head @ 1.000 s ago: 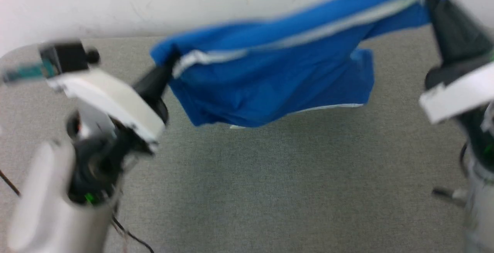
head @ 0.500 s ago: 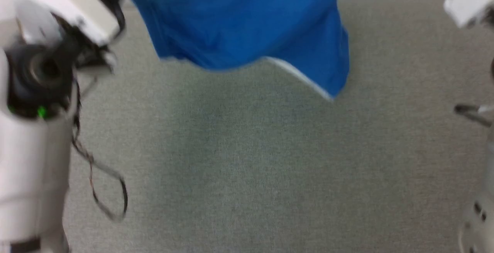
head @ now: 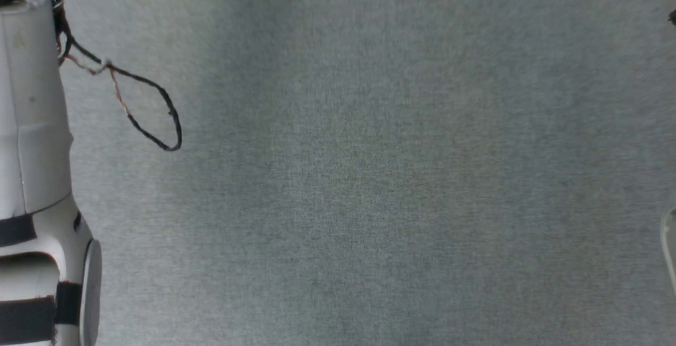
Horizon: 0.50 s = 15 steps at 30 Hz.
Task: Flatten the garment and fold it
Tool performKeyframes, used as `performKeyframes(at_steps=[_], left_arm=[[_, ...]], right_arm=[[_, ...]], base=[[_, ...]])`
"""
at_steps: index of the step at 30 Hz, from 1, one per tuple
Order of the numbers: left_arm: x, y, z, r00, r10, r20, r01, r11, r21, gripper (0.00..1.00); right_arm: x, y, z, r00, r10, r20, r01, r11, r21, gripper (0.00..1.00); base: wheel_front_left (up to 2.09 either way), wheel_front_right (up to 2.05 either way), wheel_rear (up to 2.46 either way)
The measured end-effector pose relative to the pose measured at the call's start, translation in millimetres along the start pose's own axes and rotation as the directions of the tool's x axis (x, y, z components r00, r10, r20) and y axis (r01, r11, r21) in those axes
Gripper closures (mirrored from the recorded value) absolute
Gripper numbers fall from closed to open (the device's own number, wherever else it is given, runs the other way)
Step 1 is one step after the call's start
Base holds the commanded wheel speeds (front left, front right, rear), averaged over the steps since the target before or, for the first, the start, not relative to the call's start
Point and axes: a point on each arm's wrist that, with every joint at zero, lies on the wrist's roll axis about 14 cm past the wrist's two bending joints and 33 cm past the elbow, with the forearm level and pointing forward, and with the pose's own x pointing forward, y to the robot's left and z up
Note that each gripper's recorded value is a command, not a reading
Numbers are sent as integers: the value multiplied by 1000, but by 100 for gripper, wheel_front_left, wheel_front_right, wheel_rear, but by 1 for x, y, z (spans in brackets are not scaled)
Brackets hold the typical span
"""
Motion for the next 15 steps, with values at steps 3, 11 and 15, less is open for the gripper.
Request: performKeyframes(at_steps=[3, 11, 15], left_arm=[[11, 20, -26, 1000, 11, -20, -11, 1000, -9, 100], [-7, 65, -126, 971, 53, -234, -56, 998, -5, 100], [-37, 65, -153, 952, 41, -304, -46, 999, -9, 100]], right_arm=[[10, 0, -38, 999, 10, -51, -9, 1000, 4, 100], [-6, 15, -122, 980, 76, -183, -67, 996, 56, 100], [-35, 28, -133, 972, 124, -202, -92, 982, 162, 100]], base=[[0, 0, 0], [0, 0, 0], [0, 0, 0]])
